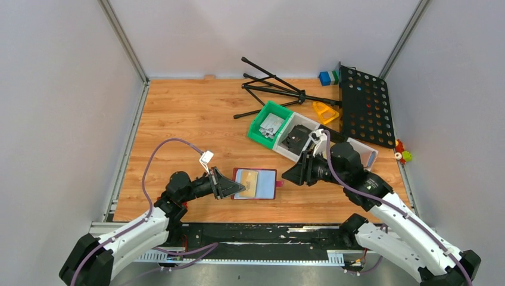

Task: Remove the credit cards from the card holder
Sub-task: Pick up the card holder from the center of the board.

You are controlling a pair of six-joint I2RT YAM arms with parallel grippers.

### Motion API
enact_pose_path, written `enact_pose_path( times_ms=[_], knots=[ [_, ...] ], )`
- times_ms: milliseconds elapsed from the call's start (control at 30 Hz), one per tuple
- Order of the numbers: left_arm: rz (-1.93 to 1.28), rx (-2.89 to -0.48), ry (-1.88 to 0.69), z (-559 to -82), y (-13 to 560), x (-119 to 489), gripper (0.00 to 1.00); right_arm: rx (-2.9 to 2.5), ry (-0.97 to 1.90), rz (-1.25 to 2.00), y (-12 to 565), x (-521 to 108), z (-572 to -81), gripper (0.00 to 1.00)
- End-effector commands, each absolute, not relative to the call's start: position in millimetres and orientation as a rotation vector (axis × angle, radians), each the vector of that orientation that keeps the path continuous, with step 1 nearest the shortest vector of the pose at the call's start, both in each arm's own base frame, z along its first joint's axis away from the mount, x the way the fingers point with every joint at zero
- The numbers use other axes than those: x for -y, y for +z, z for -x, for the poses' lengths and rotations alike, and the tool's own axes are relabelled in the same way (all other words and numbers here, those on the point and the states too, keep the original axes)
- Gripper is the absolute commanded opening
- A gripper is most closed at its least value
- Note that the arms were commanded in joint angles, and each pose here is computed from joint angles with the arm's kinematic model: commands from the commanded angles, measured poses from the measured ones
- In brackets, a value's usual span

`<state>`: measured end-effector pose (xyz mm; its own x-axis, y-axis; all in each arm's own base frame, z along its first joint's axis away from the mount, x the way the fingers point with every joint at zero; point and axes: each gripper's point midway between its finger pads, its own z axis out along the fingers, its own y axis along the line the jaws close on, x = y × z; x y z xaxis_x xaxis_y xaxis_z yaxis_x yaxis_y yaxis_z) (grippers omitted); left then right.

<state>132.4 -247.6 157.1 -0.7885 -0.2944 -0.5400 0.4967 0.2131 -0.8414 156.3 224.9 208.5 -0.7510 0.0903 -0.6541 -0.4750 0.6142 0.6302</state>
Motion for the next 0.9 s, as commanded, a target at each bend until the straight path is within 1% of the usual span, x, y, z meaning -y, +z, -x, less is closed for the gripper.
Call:
enact_pose_path(
  times_ms=[0,267,400,533,867],
  knots=[
    [-0.246,-1.747,-1.675,-136,190,252,0.00,-2.095,1.276,0.407,230,-251,-147,0.32],
    [-0.281,-1.619,-1.840,-120,218,254,0.00,-2.060,1.463,0.417,227,-281,-147,0.19],
    [-0.289,-1.594,-1.884,-116,226,254,0.00,-2.021,1.507,0.475,234,-291,-141,0.18],
    [-0.295,-1.575,-1.907,-113,232,254,0.00,-1.974,1.530,0.518,243,-298,-136,0.20],
    [-0.342,-1.557,-1.957,-104,241,261,0.00,-1.968,1.553,0.523,243,-306,-137,0.21]
  ],
)
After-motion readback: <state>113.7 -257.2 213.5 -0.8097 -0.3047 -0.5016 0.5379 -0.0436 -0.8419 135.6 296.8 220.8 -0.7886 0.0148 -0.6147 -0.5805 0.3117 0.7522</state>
